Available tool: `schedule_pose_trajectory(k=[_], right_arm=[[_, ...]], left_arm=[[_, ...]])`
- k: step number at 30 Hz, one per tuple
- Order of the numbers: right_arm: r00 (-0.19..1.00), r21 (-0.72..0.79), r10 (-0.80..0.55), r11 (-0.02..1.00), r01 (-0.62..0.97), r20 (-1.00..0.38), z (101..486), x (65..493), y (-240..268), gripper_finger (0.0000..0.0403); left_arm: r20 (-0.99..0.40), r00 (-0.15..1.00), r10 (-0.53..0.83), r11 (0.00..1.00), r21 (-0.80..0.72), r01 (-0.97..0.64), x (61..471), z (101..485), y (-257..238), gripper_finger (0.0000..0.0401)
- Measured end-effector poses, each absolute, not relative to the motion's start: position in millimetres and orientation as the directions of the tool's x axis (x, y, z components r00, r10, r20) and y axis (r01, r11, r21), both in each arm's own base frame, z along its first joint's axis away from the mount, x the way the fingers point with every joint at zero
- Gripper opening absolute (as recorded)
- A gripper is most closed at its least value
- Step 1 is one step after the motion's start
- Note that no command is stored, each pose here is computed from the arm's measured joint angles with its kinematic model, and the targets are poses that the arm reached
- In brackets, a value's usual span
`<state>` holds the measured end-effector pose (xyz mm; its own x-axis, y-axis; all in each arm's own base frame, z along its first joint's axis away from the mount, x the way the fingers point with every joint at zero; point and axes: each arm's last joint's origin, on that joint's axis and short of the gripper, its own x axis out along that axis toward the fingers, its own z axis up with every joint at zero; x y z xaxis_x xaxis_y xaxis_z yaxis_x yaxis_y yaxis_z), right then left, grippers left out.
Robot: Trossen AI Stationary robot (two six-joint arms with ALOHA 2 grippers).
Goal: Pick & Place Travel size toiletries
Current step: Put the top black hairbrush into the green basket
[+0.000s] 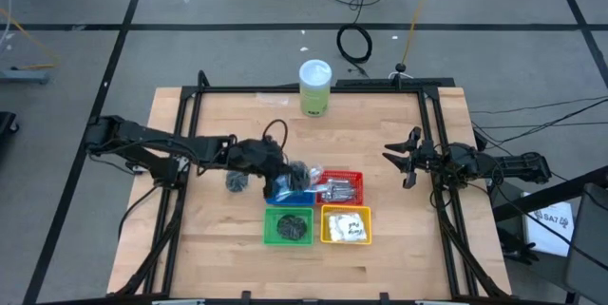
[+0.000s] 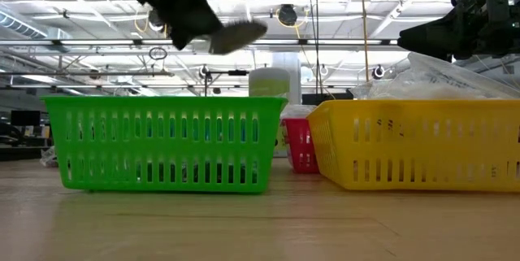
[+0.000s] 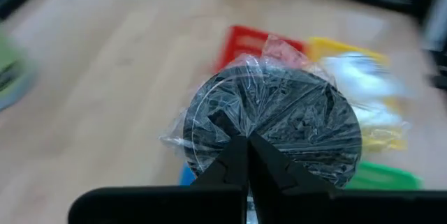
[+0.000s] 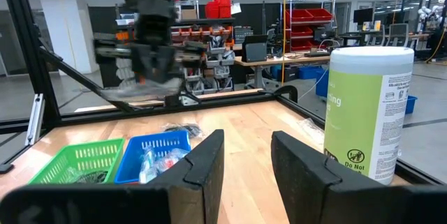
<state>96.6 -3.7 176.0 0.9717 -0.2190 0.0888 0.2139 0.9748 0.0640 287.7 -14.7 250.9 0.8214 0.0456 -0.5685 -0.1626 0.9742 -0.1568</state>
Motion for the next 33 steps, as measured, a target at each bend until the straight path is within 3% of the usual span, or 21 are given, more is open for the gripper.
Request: schedule_pose_trajectory(k=[8, 13, 22, 33], right_arm=[[0.972, 0.064, -0.219, 0.975, 0.214, 0.089, 176, 97, -4, 0.011], [0.972, 0.064, -0.219, 0.975, 0.214, 0.089, 176, 97, -4, 0.011], [0.972, 0.064, -0.219, 0.975, 0.214, 0.089, 176, 97, -4, 0.011], [0.972, 0.064, -0.219, 0.975, 0.214, 0.089, 176, 97, -4, 0.011]], left_arm=[[-0.528, 0.811, -0.251, 0.966, -0.184, 0.18, 288, 252, -60, 0.0], [-0.563, 0.769, -0.304, 0.946, -0.085, 0.312, 291, 234, -90, 0.0], [-0.698, 0.69, -0.191, 0.98, -0.175, 0.094, 303, 189, -97, 0.0], [-0.752, 0.609, -0.252, 0.928, -0.366, -0.069, 308, 165, -101, 0.0015]])
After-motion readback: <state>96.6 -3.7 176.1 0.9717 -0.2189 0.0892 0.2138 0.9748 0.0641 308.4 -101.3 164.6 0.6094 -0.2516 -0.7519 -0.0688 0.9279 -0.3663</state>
